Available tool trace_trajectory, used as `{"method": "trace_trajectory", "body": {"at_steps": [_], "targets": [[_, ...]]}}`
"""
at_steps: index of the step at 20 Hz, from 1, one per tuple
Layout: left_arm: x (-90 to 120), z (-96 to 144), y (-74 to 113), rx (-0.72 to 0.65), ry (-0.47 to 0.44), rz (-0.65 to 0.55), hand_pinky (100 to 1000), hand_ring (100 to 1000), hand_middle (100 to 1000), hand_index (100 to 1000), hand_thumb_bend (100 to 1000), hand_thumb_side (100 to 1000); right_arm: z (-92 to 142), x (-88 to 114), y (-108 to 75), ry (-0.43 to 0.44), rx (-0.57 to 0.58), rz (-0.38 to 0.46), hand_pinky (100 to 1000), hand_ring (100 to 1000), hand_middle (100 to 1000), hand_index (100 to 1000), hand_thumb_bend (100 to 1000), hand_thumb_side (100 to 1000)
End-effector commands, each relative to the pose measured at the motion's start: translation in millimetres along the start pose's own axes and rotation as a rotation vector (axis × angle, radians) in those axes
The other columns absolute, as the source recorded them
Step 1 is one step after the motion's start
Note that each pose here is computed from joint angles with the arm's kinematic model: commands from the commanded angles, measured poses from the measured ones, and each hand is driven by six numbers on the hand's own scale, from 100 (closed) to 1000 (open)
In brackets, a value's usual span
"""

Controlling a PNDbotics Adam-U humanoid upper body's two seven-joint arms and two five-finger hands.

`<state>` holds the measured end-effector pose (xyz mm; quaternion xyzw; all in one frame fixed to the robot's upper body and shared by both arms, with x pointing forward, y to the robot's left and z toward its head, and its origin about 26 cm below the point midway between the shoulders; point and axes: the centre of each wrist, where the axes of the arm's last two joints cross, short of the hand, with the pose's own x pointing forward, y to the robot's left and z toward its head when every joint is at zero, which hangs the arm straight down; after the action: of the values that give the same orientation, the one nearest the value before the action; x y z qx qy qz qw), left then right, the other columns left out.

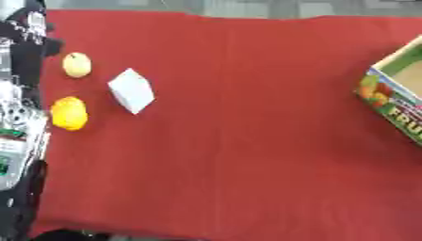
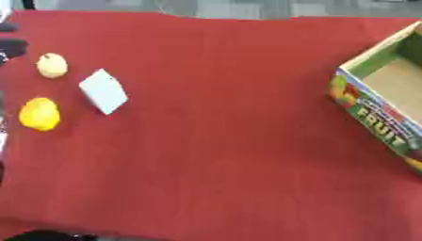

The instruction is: Pick up the objects with one hand, pass them to the other hand, and then place them into the box on the other side of the table.

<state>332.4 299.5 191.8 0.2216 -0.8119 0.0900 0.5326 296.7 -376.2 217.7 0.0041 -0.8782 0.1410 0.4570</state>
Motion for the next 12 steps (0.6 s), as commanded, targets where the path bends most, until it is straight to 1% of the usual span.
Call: {"method": "trace_trajectory", "body": {"at_steps": [1,12], "targets": [[8.2,-2.6,2.7,0.003,-0.032,-0.004,675,557,621,871,234,718,-2.6,8.9,-5.3,-0.014,0.004,0.031,935,1000,965,964,100,574],[9.9,-3.6,2.5,-0.001,-0.037,-0.005,677,562,627,872,239,715,-2.3,9.0,-5.7,-0.014,0.003,0.034,935,1000,965,964,100,573]]}}
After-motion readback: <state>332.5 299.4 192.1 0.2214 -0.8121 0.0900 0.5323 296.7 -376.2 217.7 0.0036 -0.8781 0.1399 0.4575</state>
